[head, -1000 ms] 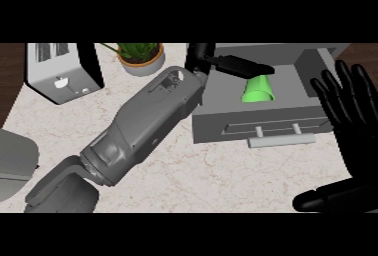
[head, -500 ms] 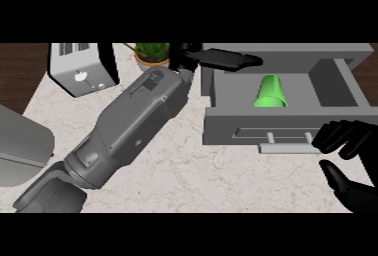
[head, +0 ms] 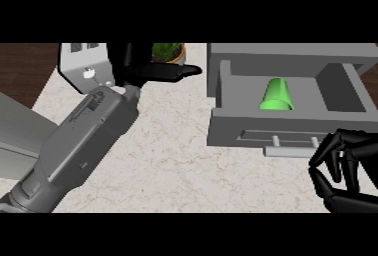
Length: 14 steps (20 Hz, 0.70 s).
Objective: Pick up the cup, place it into the drawer and close the drawer
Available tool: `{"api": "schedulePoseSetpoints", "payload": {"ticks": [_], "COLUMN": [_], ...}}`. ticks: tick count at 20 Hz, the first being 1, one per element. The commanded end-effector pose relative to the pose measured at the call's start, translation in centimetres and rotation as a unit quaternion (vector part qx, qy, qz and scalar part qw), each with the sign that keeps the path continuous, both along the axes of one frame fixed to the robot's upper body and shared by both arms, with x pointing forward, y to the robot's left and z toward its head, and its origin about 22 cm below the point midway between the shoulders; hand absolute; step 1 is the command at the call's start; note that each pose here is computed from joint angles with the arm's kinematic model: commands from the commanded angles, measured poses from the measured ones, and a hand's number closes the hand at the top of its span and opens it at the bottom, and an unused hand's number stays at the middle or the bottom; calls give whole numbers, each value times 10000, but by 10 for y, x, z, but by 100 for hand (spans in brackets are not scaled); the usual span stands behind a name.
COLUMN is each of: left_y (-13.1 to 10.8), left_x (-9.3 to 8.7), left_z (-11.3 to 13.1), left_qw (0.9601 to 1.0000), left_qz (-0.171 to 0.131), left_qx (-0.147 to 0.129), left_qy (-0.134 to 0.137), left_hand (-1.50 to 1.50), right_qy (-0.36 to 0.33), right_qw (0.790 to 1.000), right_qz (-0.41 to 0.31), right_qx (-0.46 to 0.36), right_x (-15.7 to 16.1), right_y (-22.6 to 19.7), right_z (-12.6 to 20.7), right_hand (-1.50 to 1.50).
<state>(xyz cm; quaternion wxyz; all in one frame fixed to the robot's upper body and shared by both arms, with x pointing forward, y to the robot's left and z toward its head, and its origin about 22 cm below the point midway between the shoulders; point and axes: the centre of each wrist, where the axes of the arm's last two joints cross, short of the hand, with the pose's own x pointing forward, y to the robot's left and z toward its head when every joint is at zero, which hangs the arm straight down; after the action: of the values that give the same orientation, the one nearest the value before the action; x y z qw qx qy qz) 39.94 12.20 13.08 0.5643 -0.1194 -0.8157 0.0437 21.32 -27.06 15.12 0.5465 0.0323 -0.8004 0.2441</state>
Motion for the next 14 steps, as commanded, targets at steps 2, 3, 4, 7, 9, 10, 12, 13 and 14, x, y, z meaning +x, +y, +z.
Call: {"api": "schedulePoseSetpoints", "payload": {"ticks": [2, 3, 4, 7, 9, 10, 12, 13, 14], "left_y": [57, 54, 73, 78, 101, 110, 125, 126, 132], "left_x": [-36, -42, -44, -76, -69, -68, -76, -81, -85], "left_z": [-20, -23, -15, -45, -36, -34, -47, -43, -44], "left_qw": [9998, 9996, 9996, 9995, 9995, 9994, 9994, 9995, 9994], "left_qz": [136, 235, 191, 171, 152, 136, 172, 174, 250], "left_qx": [-33, -165, -115, -174, -128, -248, -214, -155, -172], "left_qy": [164, 83, 199, 216, 250, 211, 233, 213, 177], "left_hand": [-150, -150, -150, -150, -150, -150, -150, -150, -150], "right_qy": [137, 243, 131, 182, -98, -261, -404, -512, -423], "right_qw": [9989, 9989, 9985, 9960, 9889, 9820, 9689, 9630, 9582], "right_qz": [-200, -165, -294, -264, -98, -63, 121, 7, 9], "right_qx": [-394, -375, -451, -834, -1482, -1868, -2438, -2646, -2828], "right_x": [-1, 15, 12, 7, 19, 28, 16, 27, 27], "right_y": [1, -3, 16, 18, 19, 22, 21, 18, 31], "right_z": [-11, -24, -23, -44, -42, -31, -44, -43, -45], "right_hand": [150, 150, 150, 150, 150, 150, 150, 150, 150]}}
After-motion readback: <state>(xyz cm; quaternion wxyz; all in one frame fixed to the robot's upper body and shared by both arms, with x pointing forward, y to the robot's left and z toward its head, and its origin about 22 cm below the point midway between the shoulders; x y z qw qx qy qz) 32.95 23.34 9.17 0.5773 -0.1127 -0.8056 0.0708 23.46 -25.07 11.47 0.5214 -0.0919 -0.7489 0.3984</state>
